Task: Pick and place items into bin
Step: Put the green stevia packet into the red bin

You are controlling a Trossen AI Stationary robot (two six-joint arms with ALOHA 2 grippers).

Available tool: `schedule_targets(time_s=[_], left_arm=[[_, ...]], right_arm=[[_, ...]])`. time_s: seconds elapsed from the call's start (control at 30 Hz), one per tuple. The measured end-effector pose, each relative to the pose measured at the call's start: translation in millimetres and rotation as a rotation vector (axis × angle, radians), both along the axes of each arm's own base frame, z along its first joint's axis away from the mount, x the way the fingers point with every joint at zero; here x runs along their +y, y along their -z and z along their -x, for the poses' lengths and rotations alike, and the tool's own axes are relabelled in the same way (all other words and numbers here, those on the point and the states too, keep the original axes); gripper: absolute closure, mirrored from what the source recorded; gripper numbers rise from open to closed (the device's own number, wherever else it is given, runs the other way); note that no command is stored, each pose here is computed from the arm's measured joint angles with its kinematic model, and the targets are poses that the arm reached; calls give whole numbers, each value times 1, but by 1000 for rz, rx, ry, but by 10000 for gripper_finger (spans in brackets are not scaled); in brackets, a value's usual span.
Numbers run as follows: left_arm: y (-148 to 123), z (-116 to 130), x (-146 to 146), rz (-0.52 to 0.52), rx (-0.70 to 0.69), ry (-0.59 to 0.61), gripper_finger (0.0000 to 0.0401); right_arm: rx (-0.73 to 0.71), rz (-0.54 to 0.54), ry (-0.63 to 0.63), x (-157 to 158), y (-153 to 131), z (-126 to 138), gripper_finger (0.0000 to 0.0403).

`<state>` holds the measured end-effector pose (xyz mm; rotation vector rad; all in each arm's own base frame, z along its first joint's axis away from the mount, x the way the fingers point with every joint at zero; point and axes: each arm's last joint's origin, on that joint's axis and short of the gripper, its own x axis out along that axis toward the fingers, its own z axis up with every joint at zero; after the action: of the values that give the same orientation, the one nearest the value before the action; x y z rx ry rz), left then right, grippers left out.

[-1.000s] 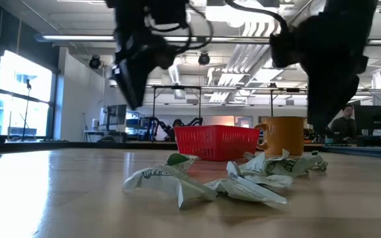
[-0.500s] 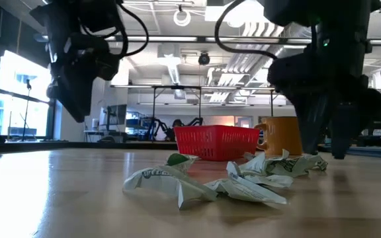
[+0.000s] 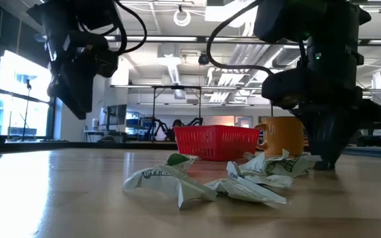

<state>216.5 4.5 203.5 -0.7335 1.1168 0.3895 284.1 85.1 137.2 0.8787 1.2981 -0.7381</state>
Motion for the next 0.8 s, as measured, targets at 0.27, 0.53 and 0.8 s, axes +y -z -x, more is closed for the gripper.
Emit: schedule_targets(time_s=[0.27,0.53,0.8], left_arm=[[-1,-3,0,-19,-34,16,220],[-4,-8,1,-43,-95,17,219],[-12,-22,2,-56,-254,10,218]], right_arm=[[-116,97,0,-17,-44,-3,385],[-320,188,9,-86,-89,-14,381],[-531,37,-88,-127,-82,-42,380]])
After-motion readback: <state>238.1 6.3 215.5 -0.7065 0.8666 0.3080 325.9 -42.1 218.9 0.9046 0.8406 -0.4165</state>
